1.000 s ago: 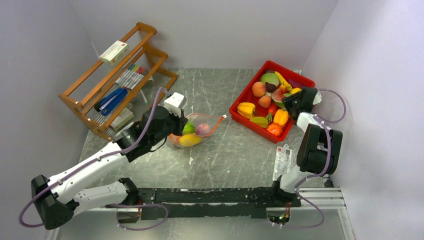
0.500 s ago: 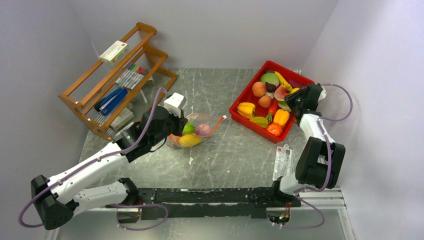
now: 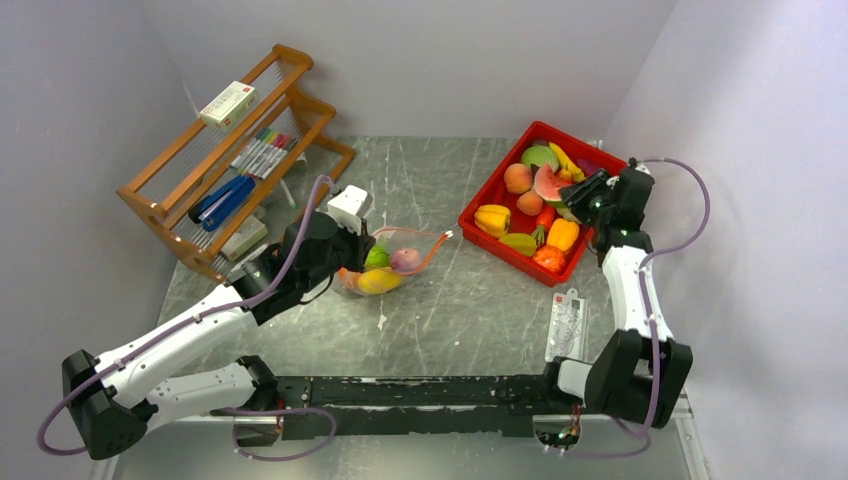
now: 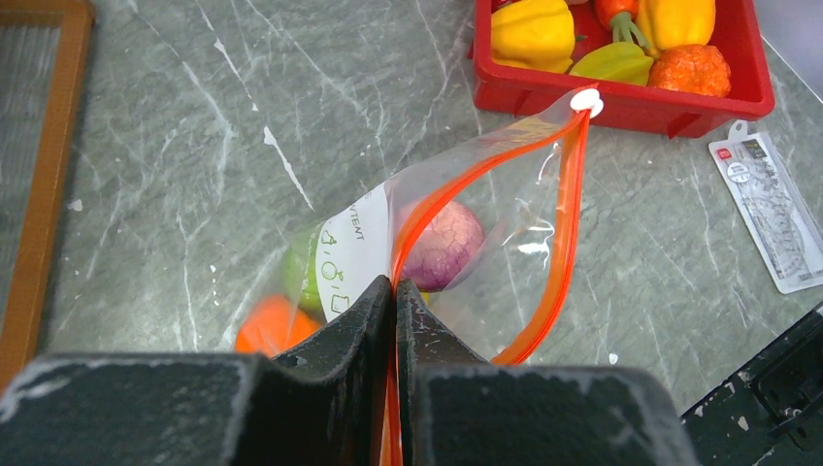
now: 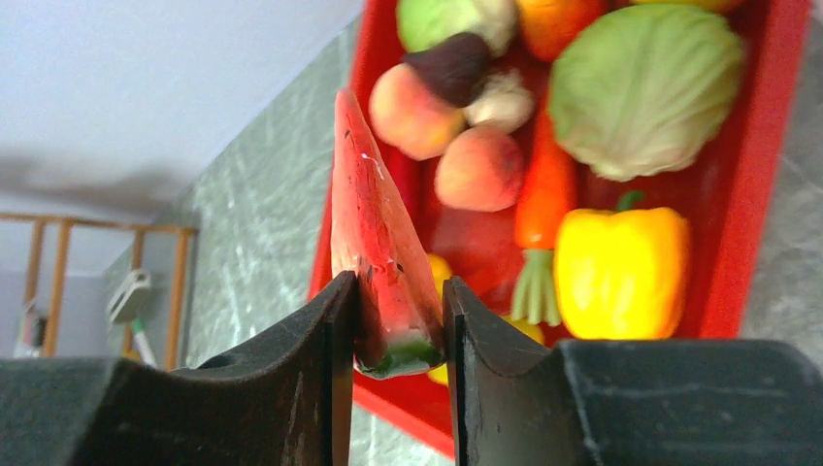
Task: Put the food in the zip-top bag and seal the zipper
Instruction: Pick up the fake fruit from the bin, then place the fake fruit in the zipper food storage bag.
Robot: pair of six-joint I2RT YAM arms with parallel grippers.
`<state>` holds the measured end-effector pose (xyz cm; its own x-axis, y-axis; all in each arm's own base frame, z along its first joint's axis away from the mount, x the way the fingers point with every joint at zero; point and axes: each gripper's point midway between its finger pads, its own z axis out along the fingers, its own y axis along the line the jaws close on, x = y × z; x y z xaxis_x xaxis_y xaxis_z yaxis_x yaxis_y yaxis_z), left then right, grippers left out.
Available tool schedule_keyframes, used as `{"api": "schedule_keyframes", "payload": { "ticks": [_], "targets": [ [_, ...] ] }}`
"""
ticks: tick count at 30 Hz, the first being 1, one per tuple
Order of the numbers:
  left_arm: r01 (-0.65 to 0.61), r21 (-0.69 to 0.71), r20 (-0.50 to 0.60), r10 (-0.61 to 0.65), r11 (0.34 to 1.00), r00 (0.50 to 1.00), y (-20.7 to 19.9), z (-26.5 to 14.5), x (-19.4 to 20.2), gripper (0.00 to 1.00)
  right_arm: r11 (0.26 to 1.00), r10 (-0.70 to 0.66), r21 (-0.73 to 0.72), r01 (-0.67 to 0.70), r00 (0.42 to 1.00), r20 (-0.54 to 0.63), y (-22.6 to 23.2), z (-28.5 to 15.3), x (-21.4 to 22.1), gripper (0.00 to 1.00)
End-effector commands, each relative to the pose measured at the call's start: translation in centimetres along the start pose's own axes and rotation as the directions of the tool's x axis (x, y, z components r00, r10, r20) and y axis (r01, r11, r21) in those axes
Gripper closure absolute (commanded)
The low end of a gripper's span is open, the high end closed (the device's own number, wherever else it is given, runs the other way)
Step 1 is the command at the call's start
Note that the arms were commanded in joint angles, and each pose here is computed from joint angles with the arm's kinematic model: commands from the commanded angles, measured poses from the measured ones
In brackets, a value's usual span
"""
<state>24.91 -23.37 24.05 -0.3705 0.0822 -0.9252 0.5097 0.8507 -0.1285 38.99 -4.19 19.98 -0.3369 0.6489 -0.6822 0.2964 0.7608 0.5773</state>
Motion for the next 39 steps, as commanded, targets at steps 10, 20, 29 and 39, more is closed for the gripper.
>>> {"api": "schedule_keyframes", "payload": {
  "ticks": [10, 20, 29, 39],
  "targets": [
    [0.012, -0.009, 0.028, -0.012, 1.000, 1.000, -0.2, 0.3, -1.0, 0.93, 0.922, -0.203, -0.352, 0.159, 0.975, -0.091, 10.7, -7.1, 4.9, 0.75],
    [0.016, -0.005, 0.031, -0.016, 1.000, 0.999, -0.4, 0.3, -1.6, 0.93, 0.669, -0.505, -0.629, 0.396, 0.863, 0.006, 16.7, -12.4, 9.9, 0.74],
    [0.027, 0.105, -0.024, -0.025, 0.994, 0.999, -1.1, 0.3, -2.4, 0.93, 0.431, -0.561, -0.758, 0.489, 0.803, 0.199, 20.0, -18.5, 8.8, 0.74],
    [-0.004, 0.182, -0.039, 0.012, 0.983, 0.999, -1.5, -0.5, -3.9, 0.93, 0.274, -0.660, -0.835, 0.477, 0.725, 0.198, 20.8, -19.4, 12.1, 0.73]
  ]
}}
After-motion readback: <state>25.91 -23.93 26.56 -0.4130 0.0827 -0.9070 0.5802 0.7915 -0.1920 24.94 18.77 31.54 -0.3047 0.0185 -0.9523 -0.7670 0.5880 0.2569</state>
